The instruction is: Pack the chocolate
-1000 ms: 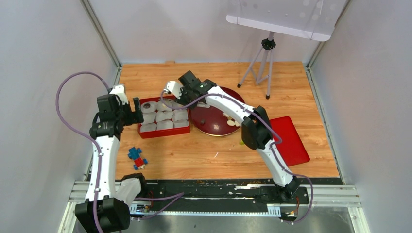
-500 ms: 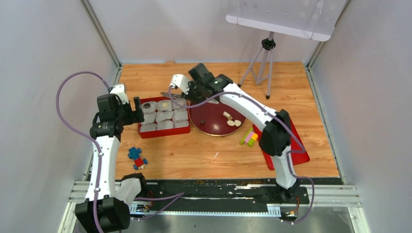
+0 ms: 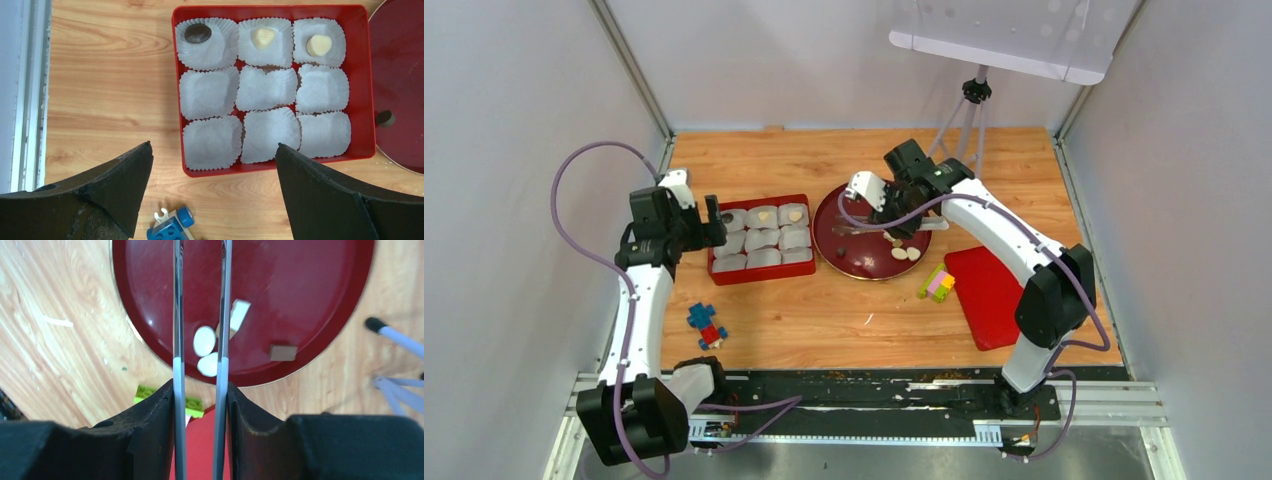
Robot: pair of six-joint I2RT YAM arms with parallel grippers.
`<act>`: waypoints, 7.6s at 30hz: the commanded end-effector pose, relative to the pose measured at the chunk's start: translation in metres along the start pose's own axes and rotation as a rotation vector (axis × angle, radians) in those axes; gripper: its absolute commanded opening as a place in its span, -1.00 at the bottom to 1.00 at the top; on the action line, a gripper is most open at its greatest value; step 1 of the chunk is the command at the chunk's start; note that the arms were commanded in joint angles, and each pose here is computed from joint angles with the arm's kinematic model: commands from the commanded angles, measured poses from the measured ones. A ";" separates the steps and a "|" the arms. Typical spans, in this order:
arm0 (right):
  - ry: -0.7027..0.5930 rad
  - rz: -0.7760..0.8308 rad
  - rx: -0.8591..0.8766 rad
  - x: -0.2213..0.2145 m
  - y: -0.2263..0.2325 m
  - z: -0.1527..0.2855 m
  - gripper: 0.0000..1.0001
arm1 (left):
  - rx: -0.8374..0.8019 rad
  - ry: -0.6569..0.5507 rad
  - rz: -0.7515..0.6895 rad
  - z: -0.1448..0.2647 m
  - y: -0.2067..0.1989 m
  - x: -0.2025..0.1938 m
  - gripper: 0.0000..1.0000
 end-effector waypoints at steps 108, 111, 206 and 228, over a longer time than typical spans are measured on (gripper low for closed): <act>-0.043 0.112 0.043 0.097 -0.014 -0.069 -0.29 | -0.033 -0.073 0.039 0.005 -0.001 0.003 1.00; -0.045 0.113 0.035 0.098 -0.014 -0.067 -0.28 | -0.034 -0.073 0.040 0.005 -0.001 0.002 1.00; -0.326 -0.010 0.265 0.151 -0.003 -0.086 -0.92 | 0.020 -0.110 -0.025 0.021 0.005 0.029 1.00; -0.292 -0.019 0.159 0.157 -0.013 -0.114 -0.84 | 0.005 -0.100 0.012 0.016 0.005 0.023 1.00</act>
Point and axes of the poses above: each gripper's point midway between its finger pads, its own z axis back along the fingers, its own y axis along the line the jaws close on, x = y × z, the point moved 7 cm from there along z, back along the fingers, and after that the axes turned 10 degrees about z, right-handed, at the moved point
